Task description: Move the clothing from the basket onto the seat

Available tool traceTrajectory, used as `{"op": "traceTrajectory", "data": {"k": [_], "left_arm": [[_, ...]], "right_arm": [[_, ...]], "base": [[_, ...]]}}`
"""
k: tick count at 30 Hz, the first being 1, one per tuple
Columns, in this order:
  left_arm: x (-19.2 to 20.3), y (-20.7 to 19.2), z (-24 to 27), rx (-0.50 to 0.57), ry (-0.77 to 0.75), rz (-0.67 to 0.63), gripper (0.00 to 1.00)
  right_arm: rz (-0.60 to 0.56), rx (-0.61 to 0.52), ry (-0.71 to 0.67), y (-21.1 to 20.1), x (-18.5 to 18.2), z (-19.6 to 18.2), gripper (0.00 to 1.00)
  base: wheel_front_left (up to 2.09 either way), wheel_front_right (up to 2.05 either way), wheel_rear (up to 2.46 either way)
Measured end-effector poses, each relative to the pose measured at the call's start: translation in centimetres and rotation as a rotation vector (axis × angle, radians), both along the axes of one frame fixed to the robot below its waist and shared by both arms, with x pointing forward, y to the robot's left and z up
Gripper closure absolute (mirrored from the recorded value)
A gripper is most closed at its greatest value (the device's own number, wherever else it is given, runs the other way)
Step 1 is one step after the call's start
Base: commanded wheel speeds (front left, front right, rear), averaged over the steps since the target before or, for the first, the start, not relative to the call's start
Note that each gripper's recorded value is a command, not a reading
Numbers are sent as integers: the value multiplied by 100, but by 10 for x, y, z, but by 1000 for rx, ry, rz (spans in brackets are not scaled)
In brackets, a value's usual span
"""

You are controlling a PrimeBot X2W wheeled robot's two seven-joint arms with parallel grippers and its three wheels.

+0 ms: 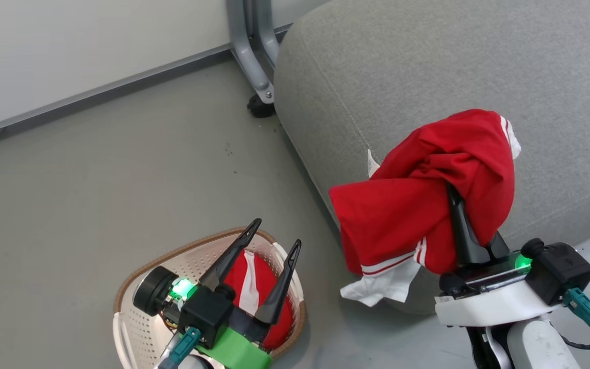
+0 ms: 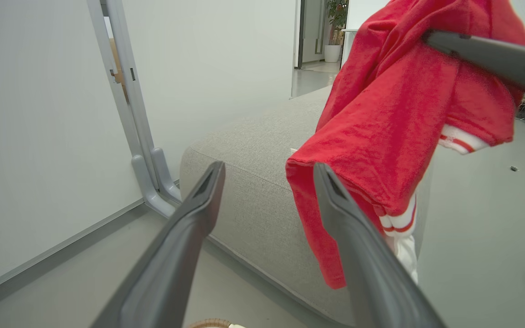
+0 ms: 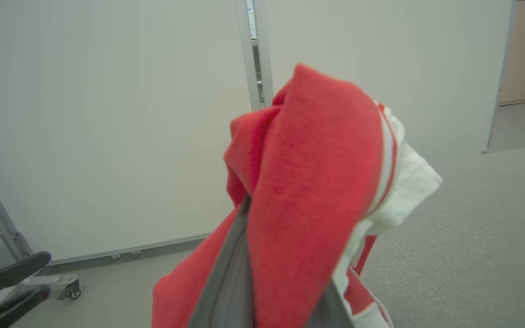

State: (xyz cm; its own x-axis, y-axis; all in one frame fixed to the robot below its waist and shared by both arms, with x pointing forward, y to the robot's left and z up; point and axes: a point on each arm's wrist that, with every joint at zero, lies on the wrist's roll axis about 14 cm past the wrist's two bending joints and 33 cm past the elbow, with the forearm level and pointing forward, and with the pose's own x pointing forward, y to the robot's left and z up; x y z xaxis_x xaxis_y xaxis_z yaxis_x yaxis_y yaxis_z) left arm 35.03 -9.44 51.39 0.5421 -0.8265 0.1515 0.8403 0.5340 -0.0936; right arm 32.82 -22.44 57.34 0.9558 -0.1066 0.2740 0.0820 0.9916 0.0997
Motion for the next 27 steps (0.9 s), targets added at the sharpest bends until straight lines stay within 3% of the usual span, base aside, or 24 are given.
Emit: {"op": "traceTrajectory", "data": {"k": [13, 20, 27], "left_arm": [[4, -34, -31, 20, 24, -151, 0], [7, -52, -45, 2, 20, -246, 0], [35, -49, -71, -12, 40, -245, 0]], "right_arm": [[-167, -18, 42, -48, -10, -5, 100], [-226, -127, -63, -79, 31, 35, 100], [-269, -298, -215, -106, 102, 88, 100]], "base": [[0, 0, 0], [0, 0, 0], [0, 0, 0]]}}
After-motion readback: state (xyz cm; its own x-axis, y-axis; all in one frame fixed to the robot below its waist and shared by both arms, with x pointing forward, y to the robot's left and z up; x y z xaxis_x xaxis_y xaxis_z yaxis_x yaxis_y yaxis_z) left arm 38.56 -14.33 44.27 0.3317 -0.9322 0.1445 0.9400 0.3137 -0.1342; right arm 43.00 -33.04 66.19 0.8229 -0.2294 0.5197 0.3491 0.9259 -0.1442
